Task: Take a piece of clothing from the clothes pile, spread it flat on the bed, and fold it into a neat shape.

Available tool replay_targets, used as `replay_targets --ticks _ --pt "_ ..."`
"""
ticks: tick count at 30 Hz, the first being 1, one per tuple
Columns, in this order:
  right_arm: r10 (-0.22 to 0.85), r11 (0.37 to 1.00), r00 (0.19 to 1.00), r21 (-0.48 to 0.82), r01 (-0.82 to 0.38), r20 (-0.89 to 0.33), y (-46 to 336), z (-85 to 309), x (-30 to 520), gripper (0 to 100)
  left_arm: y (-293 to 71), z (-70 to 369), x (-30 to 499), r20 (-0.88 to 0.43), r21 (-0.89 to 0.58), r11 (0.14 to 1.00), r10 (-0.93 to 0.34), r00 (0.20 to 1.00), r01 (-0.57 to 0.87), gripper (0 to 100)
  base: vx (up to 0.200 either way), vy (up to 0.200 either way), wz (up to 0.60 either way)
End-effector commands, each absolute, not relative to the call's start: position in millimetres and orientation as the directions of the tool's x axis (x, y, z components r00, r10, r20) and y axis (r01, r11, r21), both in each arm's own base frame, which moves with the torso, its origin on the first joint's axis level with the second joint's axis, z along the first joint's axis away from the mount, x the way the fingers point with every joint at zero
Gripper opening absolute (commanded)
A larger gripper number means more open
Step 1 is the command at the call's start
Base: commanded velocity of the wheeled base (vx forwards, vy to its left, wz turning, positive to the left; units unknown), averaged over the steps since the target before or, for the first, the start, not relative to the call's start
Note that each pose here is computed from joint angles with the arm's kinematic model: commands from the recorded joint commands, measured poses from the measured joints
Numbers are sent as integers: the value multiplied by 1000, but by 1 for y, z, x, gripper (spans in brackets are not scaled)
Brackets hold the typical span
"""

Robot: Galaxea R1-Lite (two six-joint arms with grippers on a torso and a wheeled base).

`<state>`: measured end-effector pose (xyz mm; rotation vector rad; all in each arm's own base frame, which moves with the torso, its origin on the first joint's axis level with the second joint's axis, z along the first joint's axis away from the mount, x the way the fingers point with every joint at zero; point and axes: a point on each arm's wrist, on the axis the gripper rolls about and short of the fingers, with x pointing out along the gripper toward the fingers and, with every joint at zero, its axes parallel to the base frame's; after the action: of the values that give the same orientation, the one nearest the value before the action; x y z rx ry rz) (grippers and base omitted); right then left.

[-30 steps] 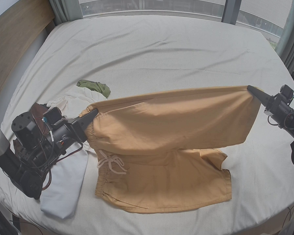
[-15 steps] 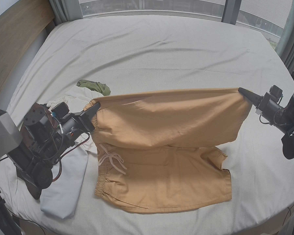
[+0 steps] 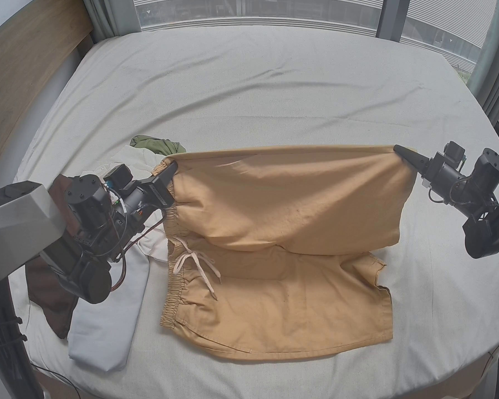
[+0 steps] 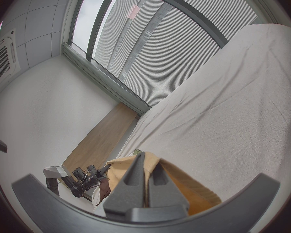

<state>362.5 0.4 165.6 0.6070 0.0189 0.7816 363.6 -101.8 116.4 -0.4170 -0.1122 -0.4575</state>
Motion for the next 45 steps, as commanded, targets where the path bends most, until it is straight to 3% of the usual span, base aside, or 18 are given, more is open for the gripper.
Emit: replay_targets --ticks 1,21,22,23,29,35,45 --pt "668 535 713 530 -658 212 1 160 381 0 -103 106 377 198 -373 821 -386 901 433 0 0 0 0" --pt "671 517 702 530 -673 238 1 162 418 0 -90 102 406 244 -438 809 -312 918 391 0 0 0 0" --pt "671 516 702 531 -672 238 1 161 419 100 -89 102 406 244 -438 810 -310 919 390 0 0 0 0" --pt "670 516 703 530 -672 239 1 160 421 100 -89 101 406 243 -441 809 -310 919 390 100 0 0 0" --pt "657 525 719 546 -653 228 -1 151 426 100 -90 99 411 249 -465 795 -304 920 389 100 0 0 0" --pt "658 530 728 568 -630 193 1 154 396 100 -94 85 412 214 -472 800 -304 928 371 100 0 0 0" --pt "657 575 745 561 -596 118 3 152 340 100 -90 90 362 90 -488 812 -319 944 321 100 0 0 0"
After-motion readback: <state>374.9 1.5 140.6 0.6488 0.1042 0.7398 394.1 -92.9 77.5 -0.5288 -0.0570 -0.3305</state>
